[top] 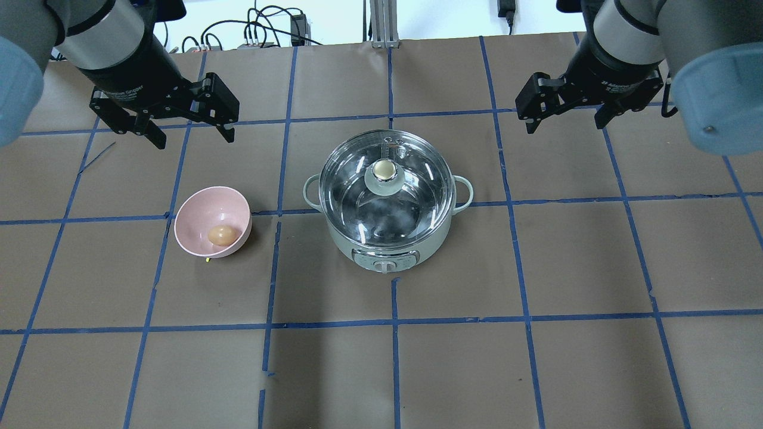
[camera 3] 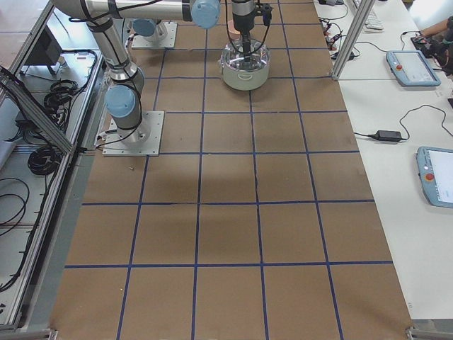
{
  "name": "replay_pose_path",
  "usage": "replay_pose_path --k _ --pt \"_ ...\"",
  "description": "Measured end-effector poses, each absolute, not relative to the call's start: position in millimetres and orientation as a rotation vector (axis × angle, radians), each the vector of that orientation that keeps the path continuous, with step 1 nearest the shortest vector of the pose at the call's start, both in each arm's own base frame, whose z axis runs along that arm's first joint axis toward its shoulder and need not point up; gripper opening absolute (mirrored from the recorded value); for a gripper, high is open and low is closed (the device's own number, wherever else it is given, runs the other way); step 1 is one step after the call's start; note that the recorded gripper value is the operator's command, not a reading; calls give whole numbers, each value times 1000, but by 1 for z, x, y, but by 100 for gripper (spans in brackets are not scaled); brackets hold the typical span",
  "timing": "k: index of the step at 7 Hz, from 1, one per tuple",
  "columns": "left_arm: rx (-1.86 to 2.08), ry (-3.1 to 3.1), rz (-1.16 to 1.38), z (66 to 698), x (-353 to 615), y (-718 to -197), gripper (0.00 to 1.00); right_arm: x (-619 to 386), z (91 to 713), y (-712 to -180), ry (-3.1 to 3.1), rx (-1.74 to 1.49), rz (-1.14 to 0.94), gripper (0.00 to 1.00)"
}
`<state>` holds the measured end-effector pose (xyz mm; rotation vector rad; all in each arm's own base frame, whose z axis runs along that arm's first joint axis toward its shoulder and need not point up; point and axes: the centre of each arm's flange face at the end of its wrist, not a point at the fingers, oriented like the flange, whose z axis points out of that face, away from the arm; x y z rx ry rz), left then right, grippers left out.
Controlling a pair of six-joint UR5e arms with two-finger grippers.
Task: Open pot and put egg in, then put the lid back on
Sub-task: 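Move the right gripper over the pot and lower onto the lid knob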
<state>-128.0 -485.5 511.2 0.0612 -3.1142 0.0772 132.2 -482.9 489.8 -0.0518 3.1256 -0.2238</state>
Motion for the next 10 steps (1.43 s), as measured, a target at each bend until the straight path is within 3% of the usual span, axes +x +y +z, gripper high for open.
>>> replay_pose_path --k 5,10 --pt "65 -3114 76 511 -126 -486 100 144 487 -485 3119 -28 -223 100" --pt "69 -3115 75 511 -125 -486 100 309 439 -472 3052 134 -278 100"
